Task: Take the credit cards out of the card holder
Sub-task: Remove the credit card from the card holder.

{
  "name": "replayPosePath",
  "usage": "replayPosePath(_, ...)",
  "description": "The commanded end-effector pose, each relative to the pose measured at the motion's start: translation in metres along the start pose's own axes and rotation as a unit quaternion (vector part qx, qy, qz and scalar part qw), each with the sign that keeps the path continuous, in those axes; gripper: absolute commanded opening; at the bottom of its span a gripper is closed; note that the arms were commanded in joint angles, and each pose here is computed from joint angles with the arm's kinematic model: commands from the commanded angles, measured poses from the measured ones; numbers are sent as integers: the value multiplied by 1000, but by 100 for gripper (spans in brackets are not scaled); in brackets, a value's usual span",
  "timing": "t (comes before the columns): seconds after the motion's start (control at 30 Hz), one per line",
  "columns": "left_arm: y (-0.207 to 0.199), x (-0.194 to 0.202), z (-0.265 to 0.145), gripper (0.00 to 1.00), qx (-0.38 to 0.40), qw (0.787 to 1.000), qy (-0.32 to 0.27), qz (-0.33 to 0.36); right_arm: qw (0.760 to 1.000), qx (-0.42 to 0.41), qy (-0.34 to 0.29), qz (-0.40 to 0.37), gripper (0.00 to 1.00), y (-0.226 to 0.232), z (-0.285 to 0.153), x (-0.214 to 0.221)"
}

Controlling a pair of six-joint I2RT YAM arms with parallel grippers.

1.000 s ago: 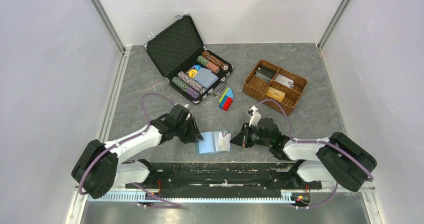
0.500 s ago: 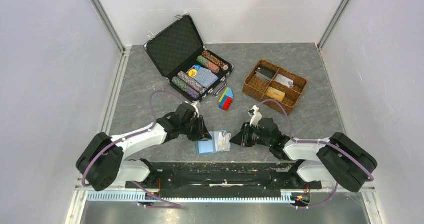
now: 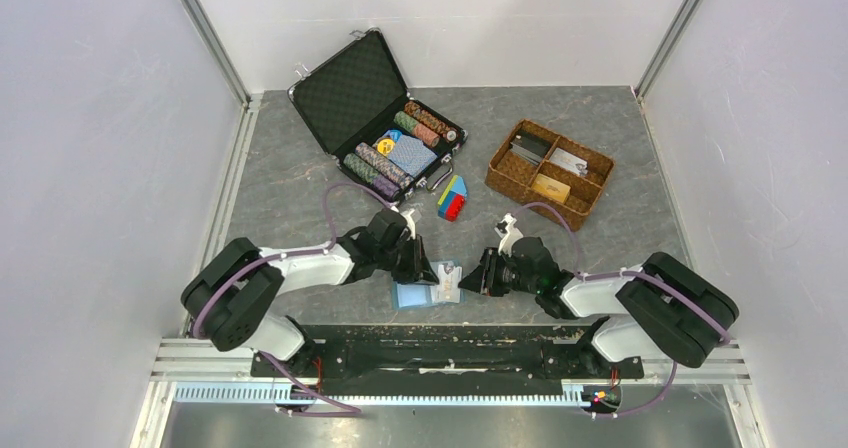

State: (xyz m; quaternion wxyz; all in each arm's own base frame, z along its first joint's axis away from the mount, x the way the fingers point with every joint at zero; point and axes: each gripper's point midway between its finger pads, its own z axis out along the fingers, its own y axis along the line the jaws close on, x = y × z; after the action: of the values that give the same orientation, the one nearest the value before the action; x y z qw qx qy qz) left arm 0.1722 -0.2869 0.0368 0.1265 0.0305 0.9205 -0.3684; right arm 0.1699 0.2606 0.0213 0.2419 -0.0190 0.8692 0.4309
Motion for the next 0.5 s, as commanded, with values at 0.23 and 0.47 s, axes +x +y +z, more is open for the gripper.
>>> replayPosePath(0.23, -10, 7, 19, 19, 34, 999, 16, -4, 1000, -9, -11, -10, 31, 6, 6, -6)
replayPosePath(0.47, -11, 16, 27, 20, 38, 999, 29, -5, 1000, -11, -8, -11, 31, 7, 7, -6)
